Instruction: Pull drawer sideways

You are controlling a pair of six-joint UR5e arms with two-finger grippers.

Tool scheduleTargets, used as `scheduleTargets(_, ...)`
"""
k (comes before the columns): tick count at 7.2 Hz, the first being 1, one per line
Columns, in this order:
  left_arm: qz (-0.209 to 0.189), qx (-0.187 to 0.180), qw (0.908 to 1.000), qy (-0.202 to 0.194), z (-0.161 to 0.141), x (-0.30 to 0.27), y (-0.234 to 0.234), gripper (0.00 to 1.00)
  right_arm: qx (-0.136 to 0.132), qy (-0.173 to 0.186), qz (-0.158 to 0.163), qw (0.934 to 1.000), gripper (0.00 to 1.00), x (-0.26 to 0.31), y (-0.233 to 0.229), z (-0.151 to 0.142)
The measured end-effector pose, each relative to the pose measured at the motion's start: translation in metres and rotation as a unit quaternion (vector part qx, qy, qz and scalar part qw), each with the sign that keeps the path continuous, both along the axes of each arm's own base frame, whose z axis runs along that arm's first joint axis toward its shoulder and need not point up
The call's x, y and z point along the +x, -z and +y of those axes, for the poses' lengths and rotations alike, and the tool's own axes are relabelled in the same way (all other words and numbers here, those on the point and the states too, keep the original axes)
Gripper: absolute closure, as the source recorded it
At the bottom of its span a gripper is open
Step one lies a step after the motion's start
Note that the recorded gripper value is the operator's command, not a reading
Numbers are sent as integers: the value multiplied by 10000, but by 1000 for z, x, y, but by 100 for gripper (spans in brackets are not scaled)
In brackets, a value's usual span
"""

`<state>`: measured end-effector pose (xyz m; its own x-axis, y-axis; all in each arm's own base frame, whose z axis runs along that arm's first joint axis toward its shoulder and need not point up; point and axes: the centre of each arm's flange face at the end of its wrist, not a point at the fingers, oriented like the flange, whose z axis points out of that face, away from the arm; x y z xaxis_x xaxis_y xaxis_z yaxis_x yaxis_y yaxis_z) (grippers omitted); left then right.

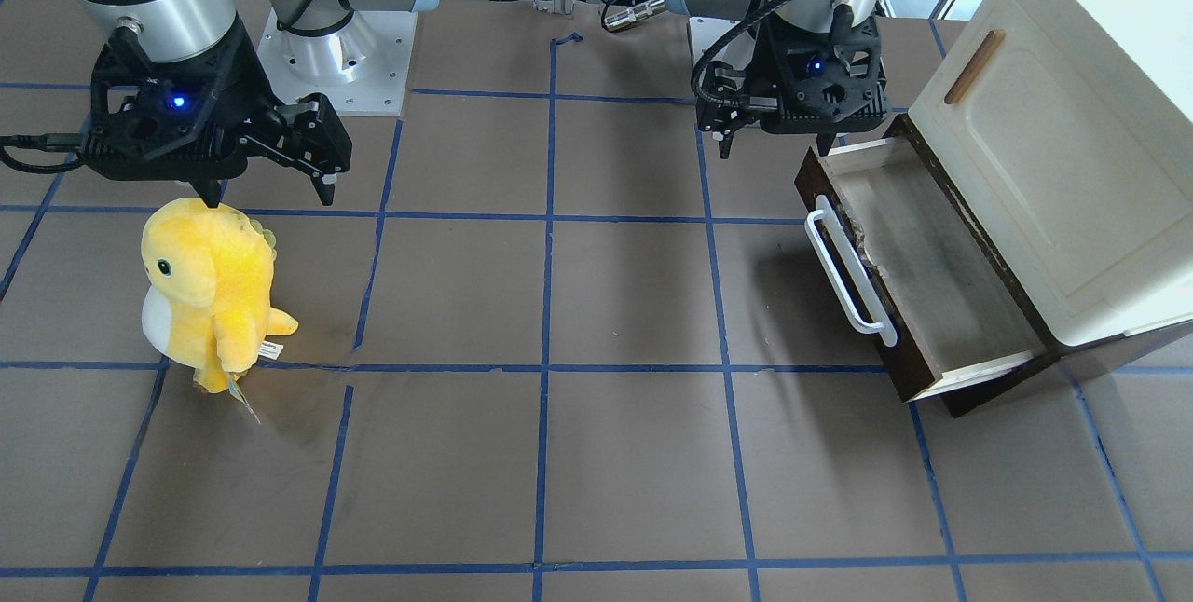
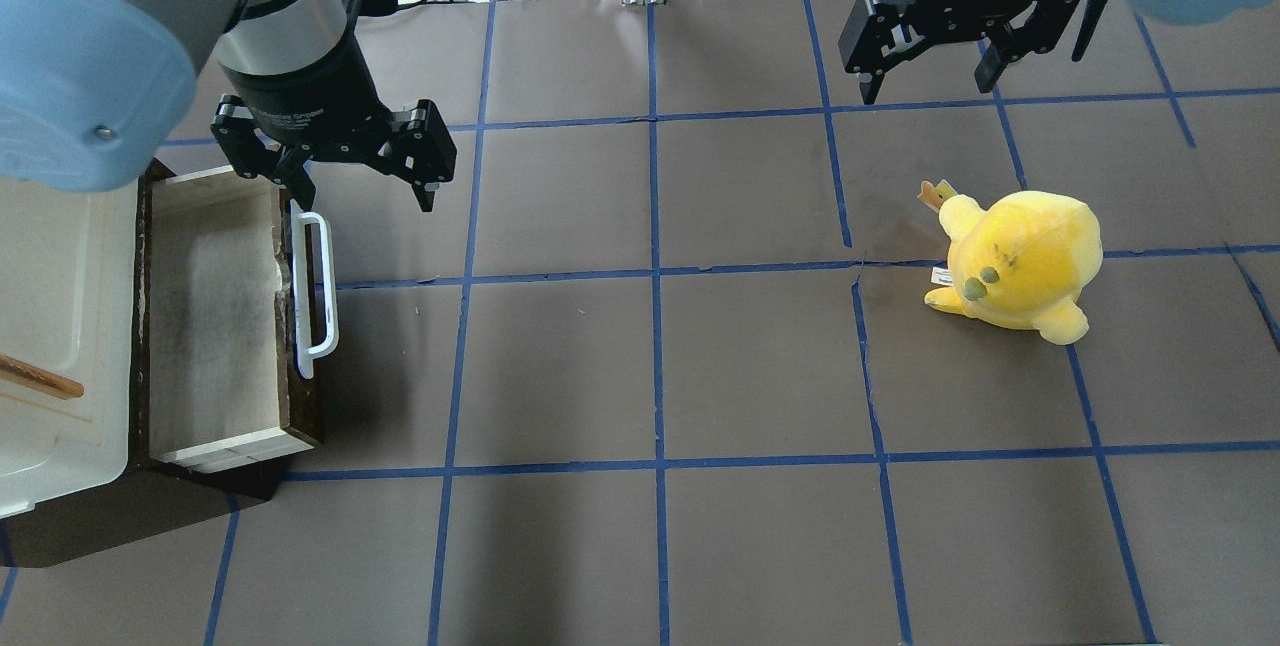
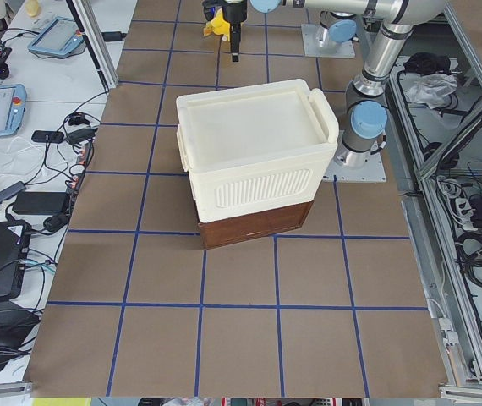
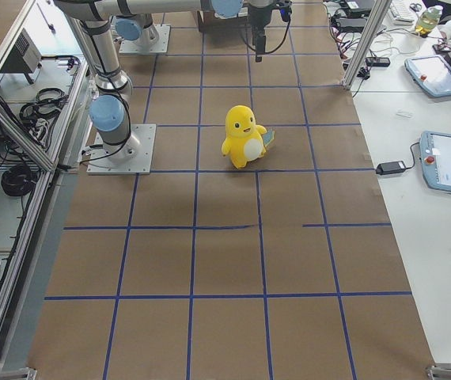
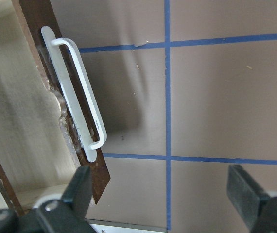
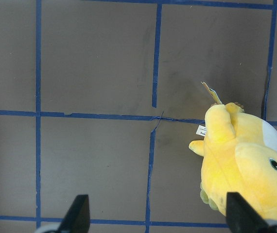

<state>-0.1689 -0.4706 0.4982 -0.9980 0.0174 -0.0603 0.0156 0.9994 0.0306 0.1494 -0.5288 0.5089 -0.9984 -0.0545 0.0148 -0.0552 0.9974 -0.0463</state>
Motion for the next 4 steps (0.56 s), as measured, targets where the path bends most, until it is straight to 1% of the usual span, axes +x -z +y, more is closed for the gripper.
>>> scheduleTargets(1, 181, -35, 9998, 31, -2, 10, -6, 0, 0, 0, 0, 10000, 0, 0, 0, 0)
scheduleTargets(2, 263, -63, 9996, 67, -3, 17, -9, 0, 0, 0, 0, 10000, 0, 0, 0, 0)
scheduleTargets(4, 321, -92, 9993, 138, -6, 24, -12, 0, 0, 0, 0, 10000, 0, 0, 0, 0)
